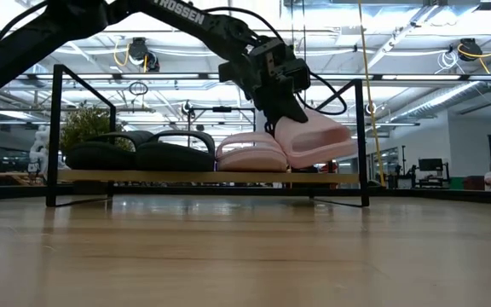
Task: Pick and place slides into the shelf
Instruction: Put the pink pair of slide on the shelf
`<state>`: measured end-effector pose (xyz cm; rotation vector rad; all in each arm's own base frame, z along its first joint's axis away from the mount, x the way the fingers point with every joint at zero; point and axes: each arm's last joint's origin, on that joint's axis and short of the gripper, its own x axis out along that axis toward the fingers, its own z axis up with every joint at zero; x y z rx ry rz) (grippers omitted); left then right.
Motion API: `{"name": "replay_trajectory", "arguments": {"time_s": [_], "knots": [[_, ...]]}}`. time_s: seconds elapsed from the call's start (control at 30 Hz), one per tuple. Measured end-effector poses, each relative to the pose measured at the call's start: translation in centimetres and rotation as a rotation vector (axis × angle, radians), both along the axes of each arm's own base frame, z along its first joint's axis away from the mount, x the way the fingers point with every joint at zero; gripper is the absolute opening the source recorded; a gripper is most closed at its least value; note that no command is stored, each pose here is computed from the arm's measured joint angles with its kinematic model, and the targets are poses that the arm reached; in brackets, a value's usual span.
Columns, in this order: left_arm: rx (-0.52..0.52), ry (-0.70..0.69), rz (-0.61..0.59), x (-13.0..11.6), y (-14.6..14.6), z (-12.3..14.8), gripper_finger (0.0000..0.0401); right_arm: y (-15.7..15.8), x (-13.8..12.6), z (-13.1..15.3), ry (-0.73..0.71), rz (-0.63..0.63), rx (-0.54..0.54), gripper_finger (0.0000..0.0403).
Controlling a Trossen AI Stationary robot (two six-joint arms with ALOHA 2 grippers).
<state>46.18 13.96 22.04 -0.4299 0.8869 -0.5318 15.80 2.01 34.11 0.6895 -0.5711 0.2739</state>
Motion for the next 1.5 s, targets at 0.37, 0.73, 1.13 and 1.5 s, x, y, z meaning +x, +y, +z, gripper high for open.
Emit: {"name": "replay_trajectory", "arguments": {"time_s": [0.37, 0.73, 1.13, 1.5], "knots": [[0.021, 0.035, 0.041, 0.13, 0.27, -0.56, 0.0003, 0.00, -0.01, 0.01, 0.000, -0.001, 0.000, 0.0054], [0.089, 0.056, 0.132, 0.47, 0.66, -0.56, 0.0048, 0.01, -0.01, 0.01, -0.001, 0.002, -0.002, 0.0054], [0.093, 0.053, 0.160, 0.61, 0.86, -0.50, 0.0106, 0.01, -0.01, 0.00, 0.000, 0.003, -0.002, 0.0054], [0.098, 0.054, 0.179, 0.70, 0.93, -0.02, 0.0151, 0.02, -0.01, 0.00, -0.001, 0.006, -0.004, 0.0054]]}}
